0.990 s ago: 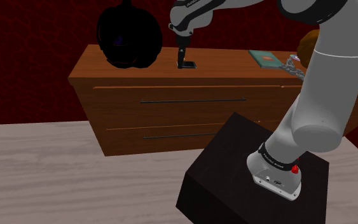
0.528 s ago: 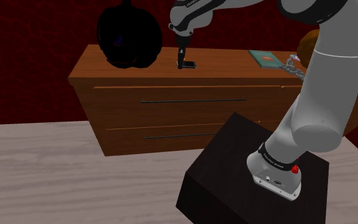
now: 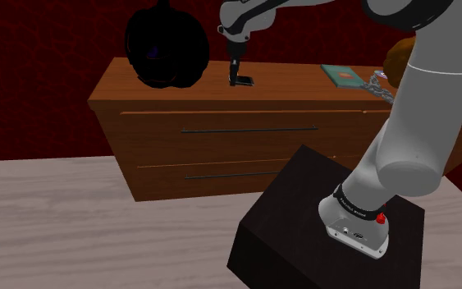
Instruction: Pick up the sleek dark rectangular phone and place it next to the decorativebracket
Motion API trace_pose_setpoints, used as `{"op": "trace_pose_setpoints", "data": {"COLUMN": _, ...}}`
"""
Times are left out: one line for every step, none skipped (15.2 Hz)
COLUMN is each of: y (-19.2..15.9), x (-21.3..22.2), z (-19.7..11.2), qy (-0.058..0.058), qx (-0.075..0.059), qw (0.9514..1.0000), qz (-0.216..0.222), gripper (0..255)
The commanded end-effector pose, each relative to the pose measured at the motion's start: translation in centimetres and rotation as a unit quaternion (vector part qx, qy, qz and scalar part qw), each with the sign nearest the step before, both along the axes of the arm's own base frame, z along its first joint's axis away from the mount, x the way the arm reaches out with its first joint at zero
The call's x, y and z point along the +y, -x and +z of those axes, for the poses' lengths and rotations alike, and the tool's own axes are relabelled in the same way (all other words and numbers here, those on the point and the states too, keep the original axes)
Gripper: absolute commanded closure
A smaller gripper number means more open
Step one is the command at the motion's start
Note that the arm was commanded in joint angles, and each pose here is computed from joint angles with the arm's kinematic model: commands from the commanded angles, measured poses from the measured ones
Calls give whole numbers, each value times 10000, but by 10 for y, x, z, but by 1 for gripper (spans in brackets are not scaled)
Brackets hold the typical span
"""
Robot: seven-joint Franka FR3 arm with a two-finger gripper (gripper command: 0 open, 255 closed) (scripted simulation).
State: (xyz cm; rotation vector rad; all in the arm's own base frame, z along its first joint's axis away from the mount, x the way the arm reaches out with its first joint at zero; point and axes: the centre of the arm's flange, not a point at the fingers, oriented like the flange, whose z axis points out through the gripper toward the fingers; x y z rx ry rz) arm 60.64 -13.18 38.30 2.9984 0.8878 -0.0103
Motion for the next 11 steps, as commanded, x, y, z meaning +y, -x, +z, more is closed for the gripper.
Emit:
{"op": "trace_pose_setpoints", "data": {"y": 0, "x": -1, "z": 10, "qy": 0, "qx": 0, "qw": 10000, "qz": 0, "gripper": 255}}
{"op": "trace_pose_setpoints", "data": {"y": 0, "x": -1, "z": 16, "qy": 0, "qx": 0, "qw": 10000, "qz": 0, "gripper": 255}}
{"op": "trace_pose_setpoints", "data": {"y": 0, "x": -1, "z": 21, "qy": 0, "qx": 0, "qw": 10000, "qz": 0, "gripper": 255}}
{"op": "trace_pose_setpoints", "data": {"y": 0, "x": -1, "z": 26, "qy": 0, "qx": 0, "qw": 10000, "qz": 0, "gripper": 255}}
{"op": "trace_pose_setpoints", "data": {"y": 0, "x": -1, "z": 31, "qy": 0, "qx": 0, "qw": 10000, "qz": 0, "gripper": 255}}
{"op": "trace_pose_setpoints", "data": {"y": 0, "x": -1, "z": 37, "qy": 0, "qx": 0, "qw": 10000, "qz": 0, "gripper": 255}}
{"op": "trace_pose_setpoints", "data": {"y": 0, "x": -1, "z": 42, "qy": 0, "qx": 0, "qw": 10000, "qz": 0, "gripper": 255}}
{"op": "trace_pose_setpoints", "data": {"y": 0, "x": -1, "z": 47, "qy": 0, "qx": 0, "qw": 10000, "qz": 0, "gripper": 255}}
{"op": "trace_pose_setpoints", "data": {"y": 0, "x": -1, "z": 52, "qy": 0, "qx": 0, "qw": 10000, "qz": 0, "gripper": 255}}
{"op": "trace_pose_setpoints", "data": {"y": 0, "x": -1, "z": 58, "qy": 0, "qx": 0, "qw": 10000, "qz": 0, "gripper": 255}}
{"op": "trace_pose_setpoints", "data": {"y": 0, "x": -1, "z": 63, "qy": 0, "qx": 0, "qw": 10000, "qz": 0, "gripper": 255}}
